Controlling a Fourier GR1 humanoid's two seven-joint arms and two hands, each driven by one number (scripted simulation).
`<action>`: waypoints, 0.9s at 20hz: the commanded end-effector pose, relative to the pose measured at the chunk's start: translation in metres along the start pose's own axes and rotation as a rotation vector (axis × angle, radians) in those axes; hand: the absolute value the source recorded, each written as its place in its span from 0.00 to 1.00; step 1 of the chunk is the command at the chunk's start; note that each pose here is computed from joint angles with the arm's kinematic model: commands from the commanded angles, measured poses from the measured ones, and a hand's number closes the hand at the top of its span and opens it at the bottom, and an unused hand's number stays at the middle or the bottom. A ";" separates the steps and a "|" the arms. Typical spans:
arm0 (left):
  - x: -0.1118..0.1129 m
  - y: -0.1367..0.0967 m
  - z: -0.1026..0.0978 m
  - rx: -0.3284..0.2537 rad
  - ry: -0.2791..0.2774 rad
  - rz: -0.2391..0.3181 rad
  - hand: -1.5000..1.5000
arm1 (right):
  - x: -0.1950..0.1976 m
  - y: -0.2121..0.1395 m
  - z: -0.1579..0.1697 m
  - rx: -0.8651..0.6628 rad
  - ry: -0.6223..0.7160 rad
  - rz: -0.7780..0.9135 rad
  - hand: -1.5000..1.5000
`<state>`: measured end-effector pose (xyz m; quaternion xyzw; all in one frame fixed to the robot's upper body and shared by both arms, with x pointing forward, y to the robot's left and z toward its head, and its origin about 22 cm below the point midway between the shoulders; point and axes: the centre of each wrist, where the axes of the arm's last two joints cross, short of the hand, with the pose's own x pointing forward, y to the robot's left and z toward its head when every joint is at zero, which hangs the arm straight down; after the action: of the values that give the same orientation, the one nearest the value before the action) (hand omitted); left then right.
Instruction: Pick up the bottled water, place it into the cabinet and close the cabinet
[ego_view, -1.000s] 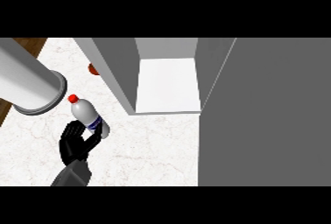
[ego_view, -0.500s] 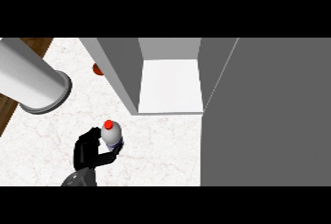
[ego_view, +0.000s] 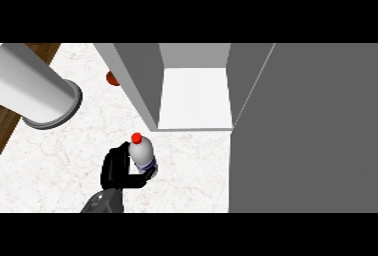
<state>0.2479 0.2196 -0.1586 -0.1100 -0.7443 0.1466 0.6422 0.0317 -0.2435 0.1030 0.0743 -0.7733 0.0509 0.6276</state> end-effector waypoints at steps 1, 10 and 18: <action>0.000 -0.026 -0.011 -0.047 0.040 0.035 1.00 | 0.016 0.003 -0.008 0.002 -0.056 -0.047 0.00; 0.048 -0.096 -0.048 -0.101 -0.050 -0.082 1.00 | 0.019 0.006 -0.002 -0.010 -0.042 -0.041 0.00; 0.075 -0.172 -0.072 -0.115 -0.040 -0.166 1.00 | 0.022 0.003 -0.008 -0.025 -0.064 -0.038 0.00</action>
<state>0.3068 0.1137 -0.0394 -0.0941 -0.7684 0.0612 0.6301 0.0367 -0.2398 0.1023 0.0782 -0.7793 0.0360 0.6207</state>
